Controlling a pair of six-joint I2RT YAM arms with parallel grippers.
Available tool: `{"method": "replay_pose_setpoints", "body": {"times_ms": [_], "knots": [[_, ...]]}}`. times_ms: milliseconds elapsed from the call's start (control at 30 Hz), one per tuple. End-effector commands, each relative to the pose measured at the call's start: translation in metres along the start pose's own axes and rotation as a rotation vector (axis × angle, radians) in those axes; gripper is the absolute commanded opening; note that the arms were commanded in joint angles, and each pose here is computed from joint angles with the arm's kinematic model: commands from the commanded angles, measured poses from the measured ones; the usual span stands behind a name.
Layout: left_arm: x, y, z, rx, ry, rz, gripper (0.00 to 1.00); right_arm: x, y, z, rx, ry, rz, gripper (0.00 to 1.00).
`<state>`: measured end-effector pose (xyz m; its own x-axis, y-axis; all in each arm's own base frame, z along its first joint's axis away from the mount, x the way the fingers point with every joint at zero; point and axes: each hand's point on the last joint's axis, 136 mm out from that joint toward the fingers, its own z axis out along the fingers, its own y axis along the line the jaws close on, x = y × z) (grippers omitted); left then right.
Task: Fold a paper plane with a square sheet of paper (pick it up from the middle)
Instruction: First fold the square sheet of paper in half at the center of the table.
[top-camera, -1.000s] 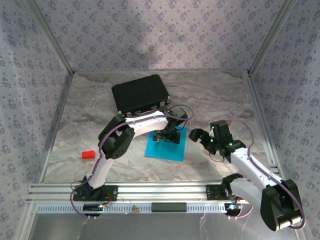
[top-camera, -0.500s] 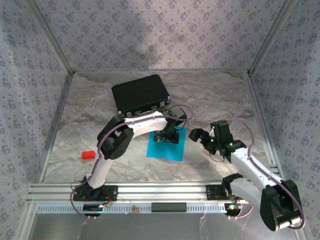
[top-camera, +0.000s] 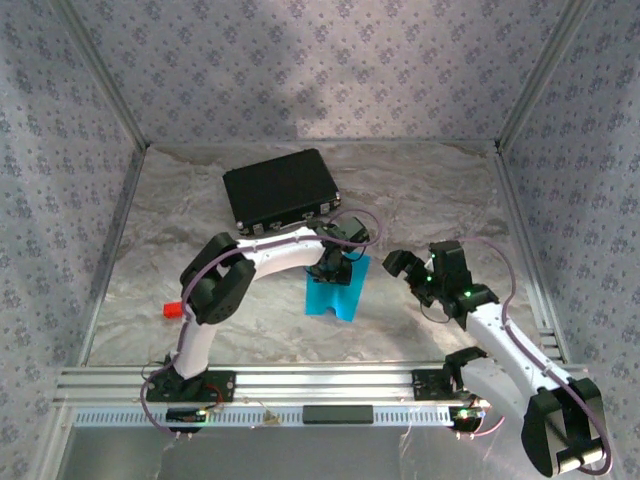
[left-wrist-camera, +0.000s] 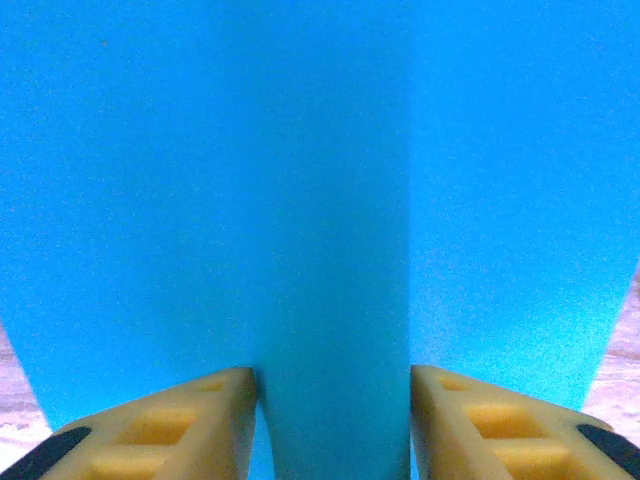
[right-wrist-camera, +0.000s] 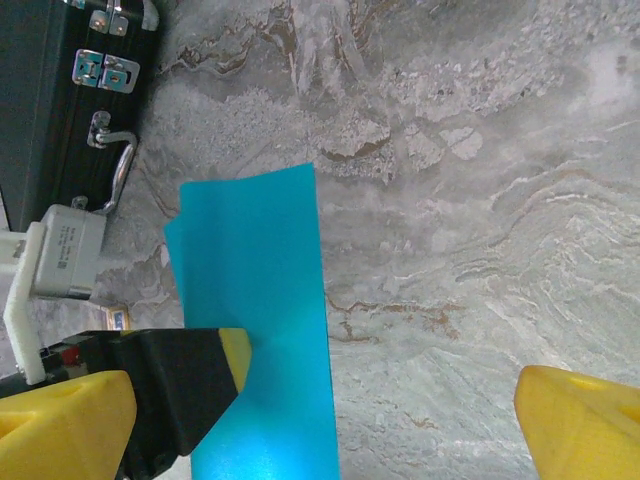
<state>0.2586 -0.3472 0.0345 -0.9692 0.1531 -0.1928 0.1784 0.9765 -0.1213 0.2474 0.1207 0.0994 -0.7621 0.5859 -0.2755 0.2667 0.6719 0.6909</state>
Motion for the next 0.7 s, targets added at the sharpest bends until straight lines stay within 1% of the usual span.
{"method": "replay_pose_setpoints", "body": {"times_ms": [0, 100, 267, 367, 533, 667], "knots": [[-0.011, -0.012, -0.026, 0.079, -0.090, 0.014, 0.41, -0.004, -0.006, -0.003, 0.010, -0.041, 0.030, 0.99], [-0.015, -0.017, -0.036, 0.145, -0.131, 0.008, 0.39, -0.008, -0.005, -0.007, -0.006, -0.072, 0.039, 0.99], [-0.024, -0.038, -0.064, 0.343, -0.216, -0.032, 0.40, -0.018, 0.000, -0.014, -0.085, -0.142, 0.053, 0.98], [-0.027, -0.046, -0.076, 0.464, -0.228, -0.085, 0.40, -0.024, 0.004, -0.023, -0.104, -0.175, 0.018, 0.98], [-0.031, -0.054, -0.084, 0.660, -0.218, -0.184, 0.39, -0.029, 0.009, -0.038, -0.138, -0.235, -0.038, 0.98], [-0.035, -0.055, -0.087, 0.763, -0.211, -0.253, 0.38, -0.028, 0.015, -0.046, -0.188, -0.266, -0.064, 0.98]]}}
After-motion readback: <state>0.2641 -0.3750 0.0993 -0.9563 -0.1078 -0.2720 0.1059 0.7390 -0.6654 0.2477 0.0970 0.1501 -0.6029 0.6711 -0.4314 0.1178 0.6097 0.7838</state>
